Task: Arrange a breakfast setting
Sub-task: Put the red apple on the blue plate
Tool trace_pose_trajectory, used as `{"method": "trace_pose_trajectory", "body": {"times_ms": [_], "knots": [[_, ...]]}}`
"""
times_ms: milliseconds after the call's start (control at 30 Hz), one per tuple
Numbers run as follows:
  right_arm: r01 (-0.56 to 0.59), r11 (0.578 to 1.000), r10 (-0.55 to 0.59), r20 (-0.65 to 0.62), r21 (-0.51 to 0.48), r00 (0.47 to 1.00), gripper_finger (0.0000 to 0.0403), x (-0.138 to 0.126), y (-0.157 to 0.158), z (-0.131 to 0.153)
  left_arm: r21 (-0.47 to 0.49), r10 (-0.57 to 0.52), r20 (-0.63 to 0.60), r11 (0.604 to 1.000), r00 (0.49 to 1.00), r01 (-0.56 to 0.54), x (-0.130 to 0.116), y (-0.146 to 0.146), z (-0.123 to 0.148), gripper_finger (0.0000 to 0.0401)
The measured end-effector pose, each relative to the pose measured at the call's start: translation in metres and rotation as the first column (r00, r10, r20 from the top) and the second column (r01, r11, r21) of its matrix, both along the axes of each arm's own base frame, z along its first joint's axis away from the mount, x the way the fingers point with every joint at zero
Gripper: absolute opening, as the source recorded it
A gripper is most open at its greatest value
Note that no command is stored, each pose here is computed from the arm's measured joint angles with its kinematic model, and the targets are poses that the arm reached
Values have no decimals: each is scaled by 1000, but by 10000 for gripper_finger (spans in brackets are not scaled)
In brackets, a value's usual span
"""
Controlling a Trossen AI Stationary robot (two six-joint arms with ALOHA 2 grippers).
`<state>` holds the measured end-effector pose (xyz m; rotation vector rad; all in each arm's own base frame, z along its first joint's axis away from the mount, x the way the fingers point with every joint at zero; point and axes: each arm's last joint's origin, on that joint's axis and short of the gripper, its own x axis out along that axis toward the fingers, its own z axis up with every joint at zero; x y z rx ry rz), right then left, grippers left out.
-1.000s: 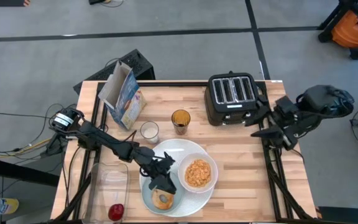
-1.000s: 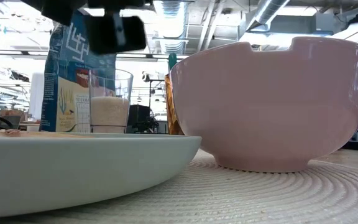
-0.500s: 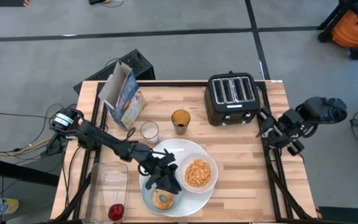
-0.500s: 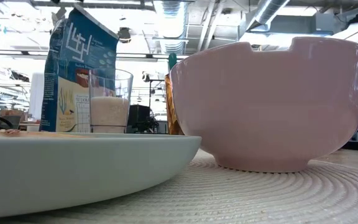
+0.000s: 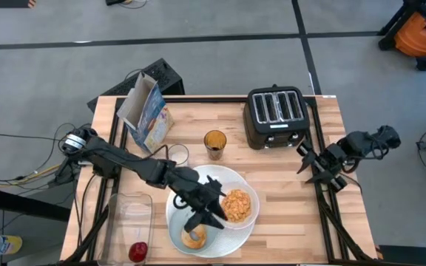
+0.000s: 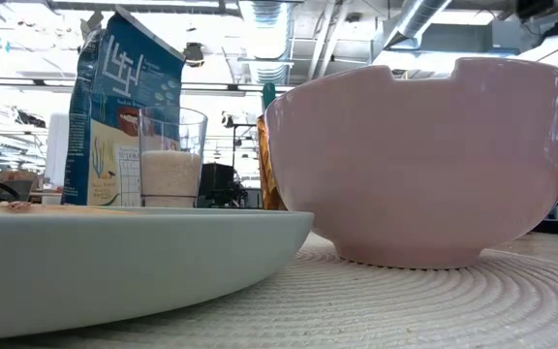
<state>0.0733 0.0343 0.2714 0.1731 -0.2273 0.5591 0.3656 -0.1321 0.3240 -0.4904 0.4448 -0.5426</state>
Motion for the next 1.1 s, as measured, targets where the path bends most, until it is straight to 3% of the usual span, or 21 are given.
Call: {"method": "trace_pose_trajectory", "body": {"times_ms": [200,400,633,1100], "knots": [[12,999,-11,13,-37,1000,192,0,0,-23,239,111,72,963,991,-125,-3,8,58,142],[14,999,-13,13,-40,1000,192,2,1,-48,405,136,13,905,991,-129,-24,7,95,142],[9,999,-10,-41,-35,999,192,8,3,-67,547,266,-186,828,946,-125,-52,6,96,142],[-1,1000,-1,-129,-11,992,192,10,4,-76,575,377,-547,818,748,8,-108,-21,76,141]]}}
